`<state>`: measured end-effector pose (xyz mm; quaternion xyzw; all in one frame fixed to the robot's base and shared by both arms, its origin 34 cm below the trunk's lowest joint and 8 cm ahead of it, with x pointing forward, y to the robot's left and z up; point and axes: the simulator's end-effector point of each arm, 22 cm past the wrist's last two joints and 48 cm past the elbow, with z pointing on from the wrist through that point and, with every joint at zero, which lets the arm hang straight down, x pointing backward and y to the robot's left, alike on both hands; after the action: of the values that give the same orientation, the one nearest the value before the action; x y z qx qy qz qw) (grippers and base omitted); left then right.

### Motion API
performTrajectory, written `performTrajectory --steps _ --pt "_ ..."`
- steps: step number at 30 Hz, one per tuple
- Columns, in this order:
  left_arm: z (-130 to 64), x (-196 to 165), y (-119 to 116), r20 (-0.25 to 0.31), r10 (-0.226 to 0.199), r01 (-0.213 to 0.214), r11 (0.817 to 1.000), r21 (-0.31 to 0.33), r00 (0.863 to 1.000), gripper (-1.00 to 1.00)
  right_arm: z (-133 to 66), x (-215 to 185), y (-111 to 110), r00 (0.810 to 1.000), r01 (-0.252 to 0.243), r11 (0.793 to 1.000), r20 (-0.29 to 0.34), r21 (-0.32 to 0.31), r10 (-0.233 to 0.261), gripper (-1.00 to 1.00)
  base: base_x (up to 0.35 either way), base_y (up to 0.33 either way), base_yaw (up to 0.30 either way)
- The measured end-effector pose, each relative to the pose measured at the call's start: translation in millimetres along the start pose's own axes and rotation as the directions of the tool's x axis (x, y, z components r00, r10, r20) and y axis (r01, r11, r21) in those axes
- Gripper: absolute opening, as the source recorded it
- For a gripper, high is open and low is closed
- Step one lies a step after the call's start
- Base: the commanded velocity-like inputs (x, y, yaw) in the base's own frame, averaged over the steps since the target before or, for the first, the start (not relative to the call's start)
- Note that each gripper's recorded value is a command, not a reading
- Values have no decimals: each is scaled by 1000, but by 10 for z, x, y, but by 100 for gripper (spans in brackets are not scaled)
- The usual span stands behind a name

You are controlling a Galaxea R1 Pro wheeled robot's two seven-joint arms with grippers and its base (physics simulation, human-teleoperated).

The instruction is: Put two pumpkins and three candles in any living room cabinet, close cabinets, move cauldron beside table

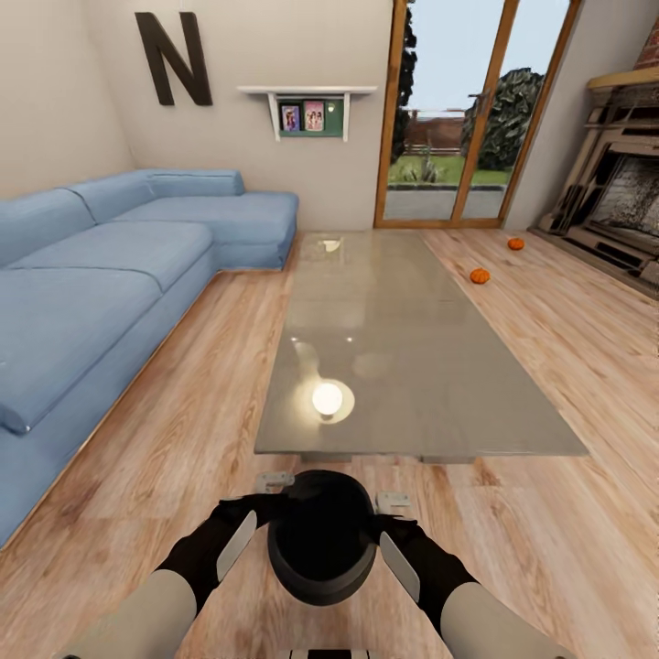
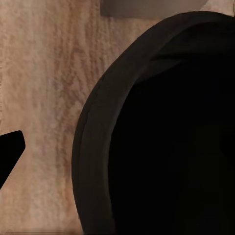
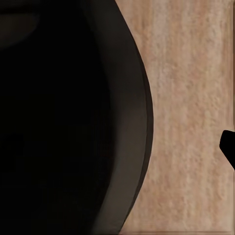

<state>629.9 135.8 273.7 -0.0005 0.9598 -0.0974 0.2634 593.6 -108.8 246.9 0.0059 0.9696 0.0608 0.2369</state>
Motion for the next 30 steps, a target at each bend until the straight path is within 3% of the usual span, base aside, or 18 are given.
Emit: performTrajectory --steps 24,30 --pt "-384 -457 -100 96 20 -20 1000 4 995 100 -373 -459 63 995 11 1000 104 -4 -11 100 -106 0 0" --pt "-488 -568 -124 120 24 -25 1000 4 992 100 -532 -725 130 986 12 1000 166 -17 -9 100 -121 0 0"
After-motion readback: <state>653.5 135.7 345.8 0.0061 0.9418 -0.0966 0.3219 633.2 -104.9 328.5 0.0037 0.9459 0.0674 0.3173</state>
